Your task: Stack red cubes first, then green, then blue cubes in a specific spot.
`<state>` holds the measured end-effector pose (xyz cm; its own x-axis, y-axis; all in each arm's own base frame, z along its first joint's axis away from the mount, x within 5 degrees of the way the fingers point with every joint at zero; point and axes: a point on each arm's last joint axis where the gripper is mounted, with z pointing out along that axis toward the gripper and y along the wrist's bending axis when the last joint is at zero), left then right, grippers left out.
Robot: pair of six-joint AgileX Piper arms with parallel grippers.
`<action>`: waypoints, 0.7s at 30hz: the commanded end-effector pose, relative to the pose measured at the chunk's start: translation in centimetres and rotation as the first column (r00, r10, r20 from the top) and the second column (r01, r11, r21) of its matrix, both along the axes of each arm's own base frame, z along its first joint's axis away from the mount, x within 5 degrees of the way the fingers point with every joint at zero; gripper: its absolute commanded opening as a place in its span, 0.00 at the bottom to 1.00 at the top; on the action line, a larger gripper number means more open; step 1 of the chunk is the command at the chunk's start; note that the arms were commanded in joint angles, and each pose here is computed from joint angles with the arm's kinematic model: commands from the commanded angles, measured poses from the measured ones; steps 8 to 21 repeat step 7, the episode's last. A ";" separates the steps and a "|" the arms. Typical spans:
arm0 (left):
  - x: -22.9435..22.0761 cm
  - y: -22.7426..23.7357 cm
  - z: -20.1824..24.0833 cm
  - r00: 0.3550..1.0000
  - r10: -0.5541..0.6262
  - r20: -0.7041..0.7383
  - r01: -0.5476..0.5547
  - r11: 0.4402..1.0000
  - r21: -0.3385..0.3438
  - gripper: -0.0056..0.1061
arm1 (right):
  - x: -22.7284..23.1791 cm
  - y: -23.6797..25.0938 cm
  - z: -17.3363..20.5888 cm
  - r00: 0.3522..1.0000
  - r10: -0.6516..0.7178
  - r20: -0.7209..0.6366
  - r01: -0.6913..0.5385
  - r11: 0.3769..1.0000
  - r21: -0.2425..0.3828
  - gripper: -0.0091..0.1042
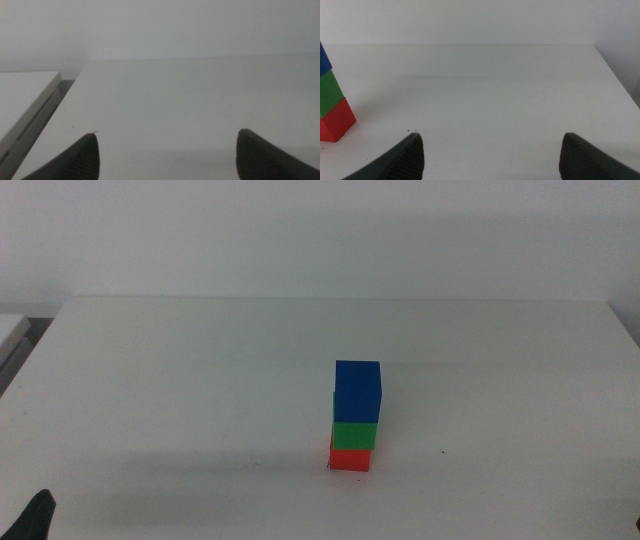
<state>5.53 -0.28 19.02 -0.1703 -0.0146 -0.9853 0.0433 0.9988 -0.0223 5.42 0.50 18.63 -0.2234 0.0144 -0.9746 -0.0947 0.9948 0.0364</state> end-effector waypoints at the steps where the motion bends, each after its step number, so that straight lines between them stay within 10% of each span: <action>1: 0.0 0.0 0.1 1.000 0.001 0.012 -0.001 1.000 -0.002 0.89 | 0.0 0.0 -0.1 1.000 -0.002 0.005 0.002 1.000 -0.009 0.90; 21: 0.0 0.0 0.1 1.000 0.001 0.016 -0.001 1.000 -0.002 0.89 | 0.0 0.0 -0.1 1.000 -0.005 0.003 0.005 1.000 0.003 0.90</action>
